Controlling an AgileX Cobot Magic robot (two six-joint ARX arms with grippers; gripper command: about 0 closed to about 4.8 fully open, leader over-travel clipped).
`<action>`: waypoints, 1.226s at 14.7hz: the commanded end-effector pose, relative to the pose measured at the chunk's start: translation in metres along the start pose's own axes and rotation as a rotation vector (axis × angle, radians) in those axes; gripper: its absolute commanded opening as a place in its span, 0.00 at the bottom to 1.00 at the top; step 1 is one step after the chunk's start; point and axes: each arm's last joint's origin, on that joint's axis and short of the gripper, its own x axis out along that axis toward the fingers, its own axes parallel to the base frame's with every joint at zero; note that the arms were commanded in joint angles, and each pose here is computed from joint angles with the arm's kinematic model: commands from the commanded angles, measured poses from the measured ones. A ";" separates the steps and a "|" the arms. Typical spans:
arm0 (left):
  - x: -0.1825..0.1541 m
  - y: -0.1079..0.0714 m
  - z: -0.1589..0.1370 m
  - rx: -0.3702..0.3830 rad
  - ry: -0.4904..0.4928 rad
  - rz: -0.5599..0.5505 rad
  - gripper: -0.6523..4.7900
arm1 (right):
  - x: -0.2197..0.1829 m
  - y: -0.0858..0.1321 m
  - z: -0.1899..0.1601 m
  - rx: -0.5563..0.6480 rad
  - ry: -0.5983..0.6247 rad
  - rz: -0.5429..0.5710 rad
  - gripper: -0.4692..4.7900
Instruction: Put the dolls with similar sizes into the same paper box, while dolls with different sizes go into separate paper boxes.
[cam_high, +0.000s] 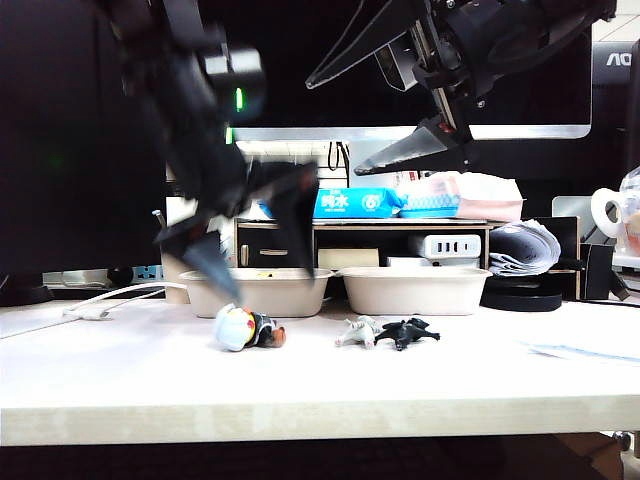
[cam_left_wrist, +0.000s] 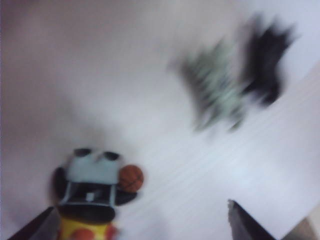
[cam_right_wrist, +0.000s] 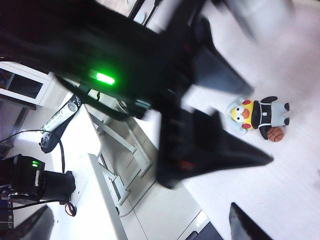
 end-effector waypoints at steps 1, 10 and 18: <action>0.005 0.004 -0.003 0.015 0.033 0.073 1.00 | -0.011 -0.003 0.005 -0.020 -0.046 -0.009 1.00; 0.017 0.009 -0.004 0.048 0.060 0.125 1.00 | -0.039 -0.005 0.012 -0.046 -0.141 -0.047 1.00; 0.016 0.009 0.000 0.059 0.021 0.131 0.11 | -0.039 -0.004 0.012 -0.047 -0.142 -0.047 1.00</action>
